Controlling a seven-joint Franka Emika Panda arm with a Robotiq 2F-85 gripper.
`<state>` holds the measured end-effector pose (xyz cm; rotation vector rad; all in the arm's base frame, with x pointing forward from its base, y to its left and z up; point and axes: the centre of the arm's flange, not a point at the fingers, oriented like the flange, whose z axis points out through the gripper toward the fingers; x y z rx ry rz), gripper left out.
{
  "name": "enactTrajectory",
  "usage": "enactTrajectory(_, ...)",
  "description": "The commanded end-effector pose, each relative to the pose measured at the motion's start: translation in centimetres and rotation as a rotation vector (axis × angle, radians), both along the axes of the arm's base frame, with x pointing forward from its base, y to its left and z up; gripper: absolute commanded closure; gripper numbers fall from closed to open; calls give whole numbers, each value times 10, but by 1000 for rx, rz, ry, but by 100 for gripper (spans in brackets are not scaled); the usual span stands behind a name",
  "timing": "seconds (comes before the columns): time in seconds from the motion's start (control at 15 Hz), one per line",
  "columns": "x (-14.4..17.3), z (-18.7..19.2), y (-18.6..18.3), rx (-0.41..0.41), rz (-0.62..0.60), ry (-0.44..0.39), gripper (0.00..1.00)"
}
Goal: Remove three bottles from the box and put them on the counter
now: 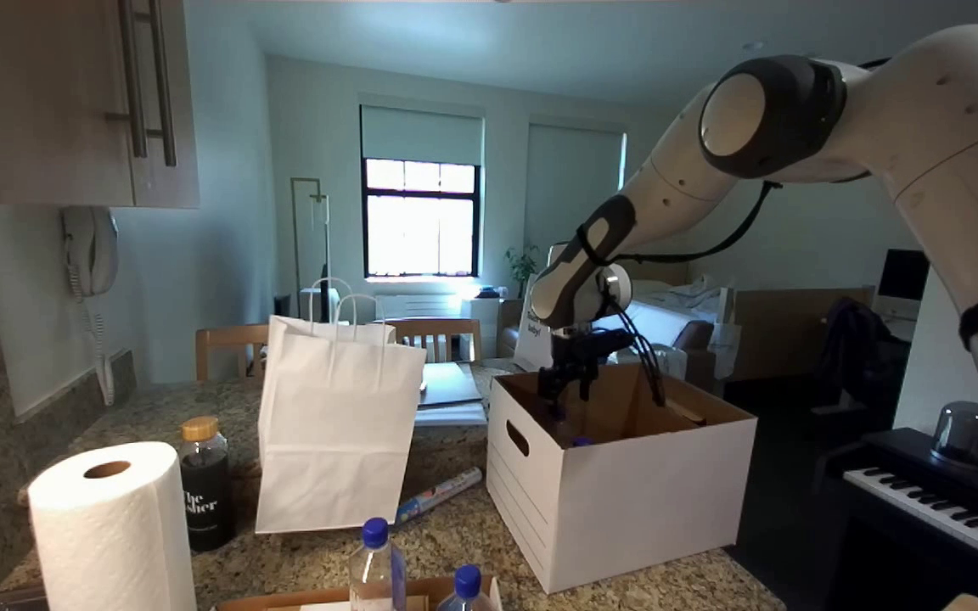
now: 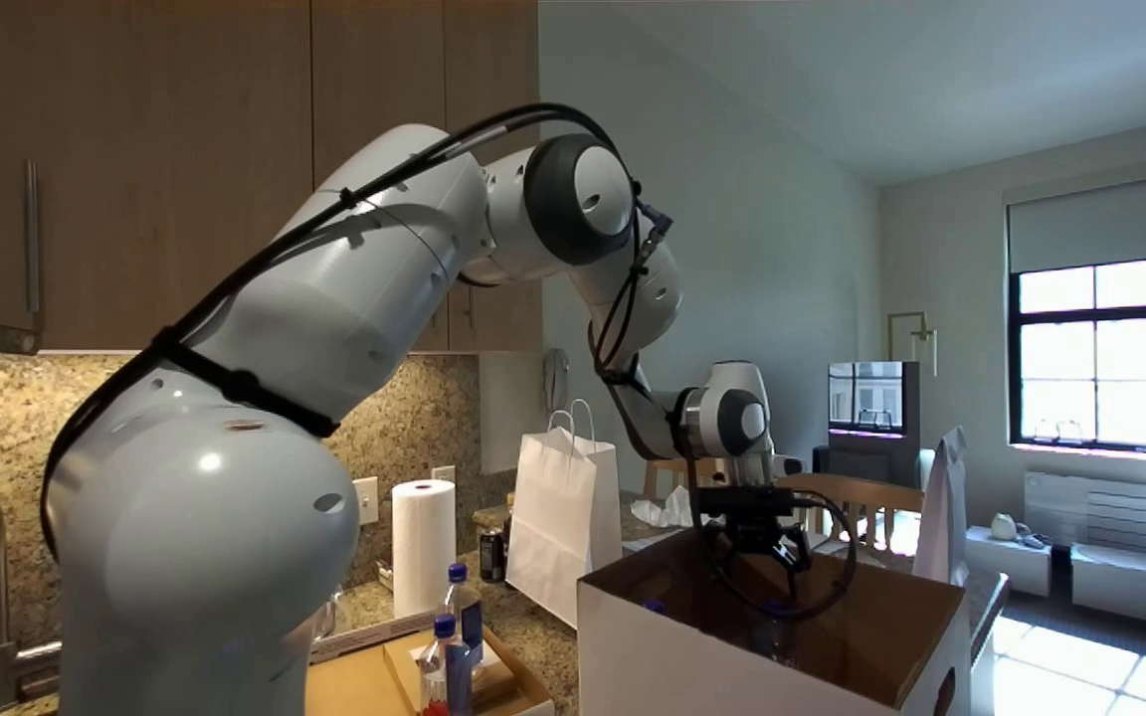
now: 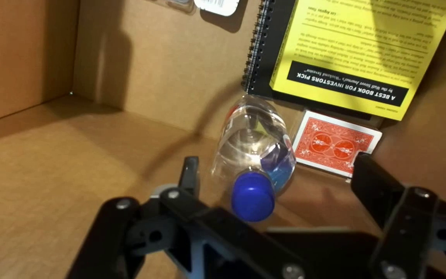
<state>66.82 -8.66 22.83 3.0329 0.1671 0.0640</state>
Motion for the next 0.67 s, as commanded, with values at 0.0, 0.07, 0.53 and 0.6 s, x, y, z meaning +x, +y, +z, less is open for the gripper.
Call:
enactTrajectory(0.0,17,4,-9,59,11,34,0)
enactTrajectory(0.07,20,4,-9,69,-15,38,0)
enactTrajectory(0.53,34,-16,-10,140,-156,42,0)
enactTrajectory(0.6,35,-19,-11,147,-169,45,0)
